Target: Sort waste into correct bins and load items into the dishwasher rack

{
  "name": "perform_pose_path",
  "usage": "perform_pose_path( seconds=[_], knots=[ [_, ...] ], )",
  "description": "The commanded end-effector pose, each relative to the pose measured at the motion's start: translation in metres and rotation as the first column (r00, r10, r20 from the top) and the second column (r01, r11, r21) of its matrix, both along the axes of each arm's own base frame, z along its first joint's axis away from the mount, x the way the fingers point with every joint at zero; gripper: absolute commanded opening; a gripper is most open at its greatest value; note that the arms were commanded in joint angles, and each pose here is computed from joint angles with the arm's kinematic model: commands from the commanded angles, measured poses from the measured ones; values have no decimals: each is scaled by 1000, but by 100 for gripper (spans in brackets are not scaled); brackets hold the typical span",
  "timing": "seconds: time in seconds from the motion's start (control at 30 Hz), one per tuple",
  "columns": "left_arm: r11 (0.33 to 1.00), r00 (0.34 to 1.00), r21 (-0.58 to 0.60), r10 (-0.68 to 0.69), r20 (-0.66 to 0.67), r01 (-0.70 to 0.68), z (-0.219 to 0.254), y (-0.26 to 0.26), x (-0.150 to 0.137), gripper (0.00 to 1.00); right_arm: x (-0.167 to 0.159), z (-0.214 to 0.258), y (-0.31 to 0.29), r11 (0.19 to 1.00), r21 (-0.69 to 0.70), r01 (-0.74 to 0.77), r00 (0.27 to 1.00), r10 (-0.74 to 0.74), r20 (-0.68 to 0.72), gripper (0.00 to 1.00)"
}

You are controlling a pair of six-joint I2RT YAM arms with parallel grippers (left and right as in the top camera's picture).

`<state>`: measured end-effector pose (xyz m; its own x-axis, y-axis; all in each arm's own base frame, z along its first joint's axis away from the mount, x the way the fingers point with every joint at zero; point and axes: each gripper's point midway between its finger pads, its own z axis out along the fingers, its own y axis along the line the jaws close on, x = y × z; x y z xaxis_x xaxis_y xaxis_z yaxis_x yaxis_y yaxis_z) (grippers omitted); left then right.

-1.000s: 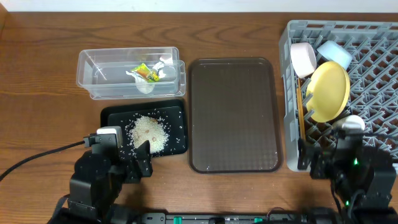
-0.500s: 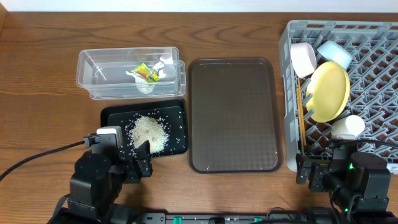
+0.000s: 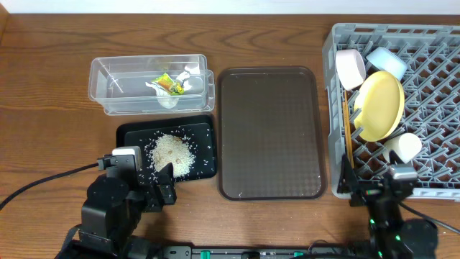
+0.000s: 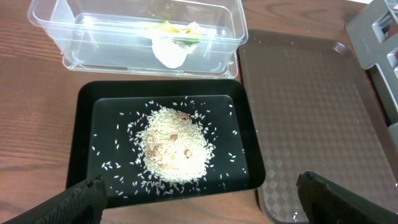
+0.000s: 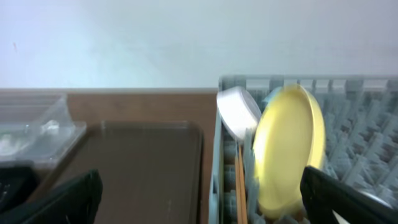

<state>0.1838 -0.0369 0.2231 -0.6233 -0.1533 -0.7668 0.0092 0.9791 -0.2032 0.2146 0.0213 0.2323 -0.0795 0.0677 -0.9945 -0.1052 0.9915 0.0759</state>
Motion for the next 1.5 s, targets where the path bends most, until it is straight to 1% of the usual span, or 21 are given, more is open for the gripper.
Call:
perform_pose_path(
  seconds=[0.0,0.13,0.2,0.3,1.17,1.3,1.4,1.47],
  knots=[
    [1000,1000,18,-2,2,2,-1,2,0,100,16,-29,2,1000,-26,-5,1000,5,12,99],
    [1000,1000,18,-2,2,2,-1,2,0,100,30,-43,2,990,-142,8,991,11,131,99],
    [1000,1000,18,-1,2,1,-1,2,0,100,31,-58,2,982,-187,0,996,17,88,99],
    [1000,1000,18,-2,2,2,-1,2,0,100,31,-77,1,982,-190,-12,1000,14,11,99],
    [1000,1000,18,-1,0,1,-2,2,0,100,31,-78,1,982,-190,-13,1000,14,8,99],
    [998,1000,62,23,-11,-22,-9,12,0,100,31,-78,1,982,-190,-12,1000,14,8,99],
    [997,999,75,20,25,-22,-22,16,7,100,31,-78,1,982,-190,-12,1000,14,8,99],
    [997,997,80,-2,81,-5,-33,15,16,100,31,-78,1,982,-190,-12,1000,14,8,99]
  ],
)
